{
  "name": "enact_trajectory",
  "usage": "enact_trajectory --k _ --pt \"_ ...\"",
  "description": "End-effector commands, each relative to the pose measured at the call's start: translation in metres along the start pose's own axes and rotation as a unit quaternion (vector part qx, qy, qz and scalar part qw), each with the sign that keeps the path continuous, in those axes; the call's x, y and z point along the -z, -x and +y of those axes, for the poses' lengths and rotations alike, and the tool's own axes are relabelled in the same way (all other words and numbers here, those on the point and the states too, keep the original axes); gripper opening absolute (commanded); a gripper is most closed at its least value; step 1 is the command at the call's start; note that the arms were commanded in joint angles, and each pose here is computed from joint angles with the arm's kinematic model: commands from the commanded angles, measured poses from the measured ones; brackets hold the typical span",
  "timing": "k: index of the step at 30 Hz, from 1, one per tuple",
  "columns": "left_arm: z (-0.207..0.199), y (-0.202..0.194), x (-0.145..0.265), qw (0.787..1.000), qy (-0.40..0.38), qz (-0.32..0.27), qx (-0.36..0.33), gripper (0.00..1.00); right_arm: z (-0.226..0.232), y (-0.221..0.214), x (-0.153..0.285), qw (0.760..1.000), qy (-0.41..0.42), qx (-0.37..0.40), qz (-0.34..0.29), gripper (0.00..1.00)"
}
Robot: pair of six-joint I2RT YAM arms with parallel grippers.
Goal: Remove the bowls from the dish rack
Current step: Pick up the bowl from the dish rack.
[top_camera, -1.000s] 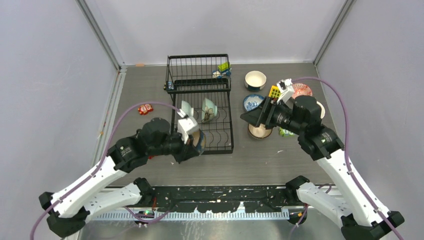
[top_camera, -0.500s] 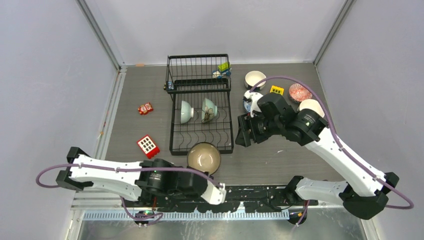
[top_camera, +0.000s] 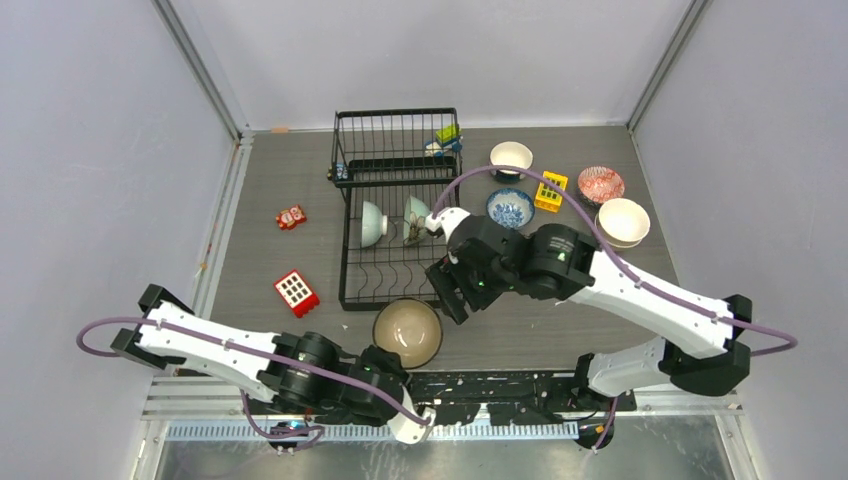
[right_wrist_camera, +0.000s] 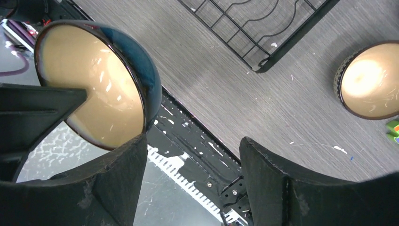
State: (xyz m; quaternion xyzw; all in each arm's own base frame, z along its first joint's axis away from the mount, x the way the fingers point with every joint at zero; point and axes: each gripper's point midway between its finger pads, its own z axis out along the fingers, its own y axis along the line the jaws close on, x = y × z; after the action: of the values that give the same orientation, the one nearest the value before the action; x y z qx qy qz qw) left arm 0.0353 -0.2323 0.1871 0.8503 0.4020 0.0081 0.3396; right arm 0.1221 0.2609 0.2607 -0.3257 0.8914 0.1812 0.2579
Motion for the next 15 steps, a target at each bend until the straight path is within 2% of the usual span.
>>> enact_trajectory --k 1,15 --pt "0.01 0.005 0.013 1.0 0.018 -0.021 -0.007 0.0 0.001 0.023 0.004 0.998 -0.047 0.003 -0.044 0.76" --pt "0.007 0.018 0.014 0.998 0.005 -0.056 0.007 0.0 0.034 0.031 -0.014 0.998 -0.038 0.025 -0.043 0.7"
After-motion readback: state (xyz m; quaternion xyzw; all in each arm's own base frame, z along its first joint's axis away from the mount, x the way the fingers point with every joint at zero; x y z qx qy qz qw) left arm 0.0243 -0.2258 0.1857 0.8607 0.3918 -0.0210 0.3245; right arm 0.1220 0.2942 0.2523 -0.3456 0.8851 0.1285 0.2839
